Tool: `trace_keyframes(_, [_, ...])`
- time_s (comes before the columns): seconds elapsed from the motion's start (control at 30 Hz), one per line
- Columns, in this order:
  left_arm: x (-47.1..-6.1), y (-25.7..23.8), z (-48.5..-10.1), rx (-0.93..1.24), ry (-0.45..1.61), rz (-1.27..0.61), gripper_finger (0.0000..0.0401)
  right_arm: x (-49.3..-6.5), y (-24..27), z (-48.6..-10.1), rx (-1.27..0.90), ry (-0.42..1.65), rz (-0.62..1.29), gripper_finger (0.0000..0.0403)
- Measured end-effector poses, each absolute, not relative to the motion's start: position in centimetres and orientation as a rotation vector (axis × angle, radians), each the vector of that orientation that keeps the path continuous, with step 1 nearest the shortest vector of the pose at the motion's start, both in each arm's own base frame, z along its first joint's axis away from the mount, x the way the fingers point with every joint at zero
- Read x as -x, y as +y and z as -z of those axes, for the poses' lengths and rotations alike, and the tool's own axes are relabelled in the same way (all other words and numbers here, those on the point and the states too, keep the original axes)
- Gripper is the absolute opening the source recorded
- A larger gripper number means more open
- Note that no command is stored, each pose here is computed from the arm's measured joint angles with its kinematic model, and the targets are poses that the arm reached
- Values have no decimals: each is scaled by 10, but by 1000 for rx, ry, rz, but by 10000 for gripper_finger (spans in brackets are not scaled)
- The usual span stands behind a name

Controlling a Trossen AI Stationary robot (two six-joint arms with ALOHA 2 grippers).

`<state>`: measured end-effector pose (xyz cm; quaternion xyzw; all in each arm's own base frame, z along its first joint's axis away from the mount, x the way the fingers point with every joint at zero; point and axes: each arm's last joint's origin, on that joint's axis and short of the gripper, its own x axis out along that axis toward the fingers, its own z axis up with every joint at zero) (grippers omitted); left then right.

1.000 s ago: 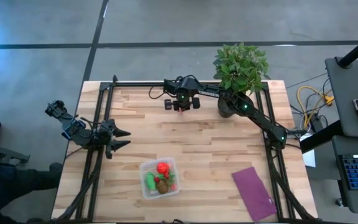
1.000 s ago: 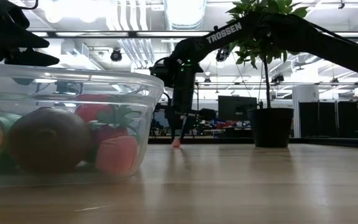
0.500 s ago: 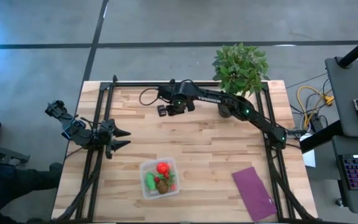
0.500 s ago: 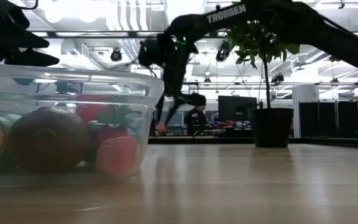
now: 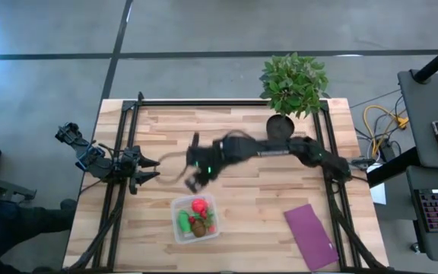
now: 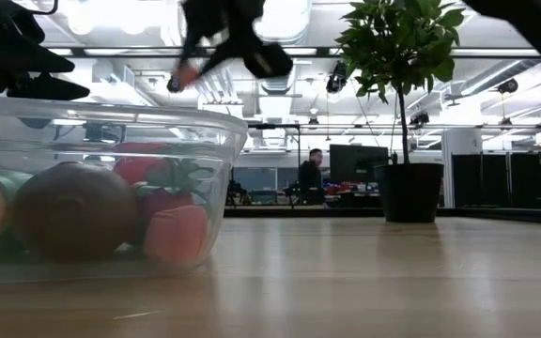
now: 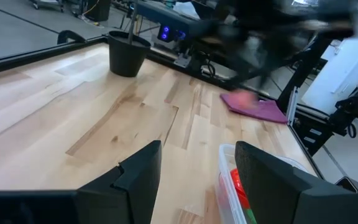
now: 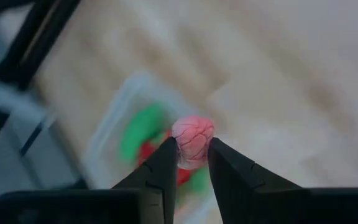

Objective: Pick and placing Produce into tupperware
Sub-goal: Put the peach into the transparent bin, then return to Home Position

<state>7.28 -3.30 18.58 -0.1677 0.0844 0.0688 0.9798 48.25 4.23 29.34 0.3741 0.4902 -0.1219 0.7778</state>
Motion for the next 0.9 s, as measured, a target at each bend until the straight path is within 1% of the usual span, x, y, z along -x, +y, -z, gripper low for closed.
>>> trace_keyframes(0.1, [-73, -33, -186, 338, 170, -138, 192, -482, 79, -294, -837, 1073, 152, 83])
trace_keyframes(0.17, [-73, -33, -186, 338, 170, -139, 192, -484, 99, -291, -871, 1081, 117, 85])
trace_keyframes(0.4, [-73, -33, -186, 338, 170, -139, 192, -490, 139, -254, -900, 1157, 126, 86])
trace_keyframes(0.5, [-73, -33, -186, 337, 170, -138, 192, -491, 148, -246, -875, 1180, 98, 92])
trace_keyframes(0.6, [-73, -33, -186, 338, 170, -138, 192, -490, 151, -245, -870, 1180, 97, 115])
trace_keyframes(0.77, [-73, -33, -186, 338, 170, -138, 192, -495, 148, -251, -875, 1097, 113, 178])
trace_keyframes(0.9, [-73, -33, -186, 338, 170, -138, 192, -501, 141, -266, -930, 999, 76, 216])
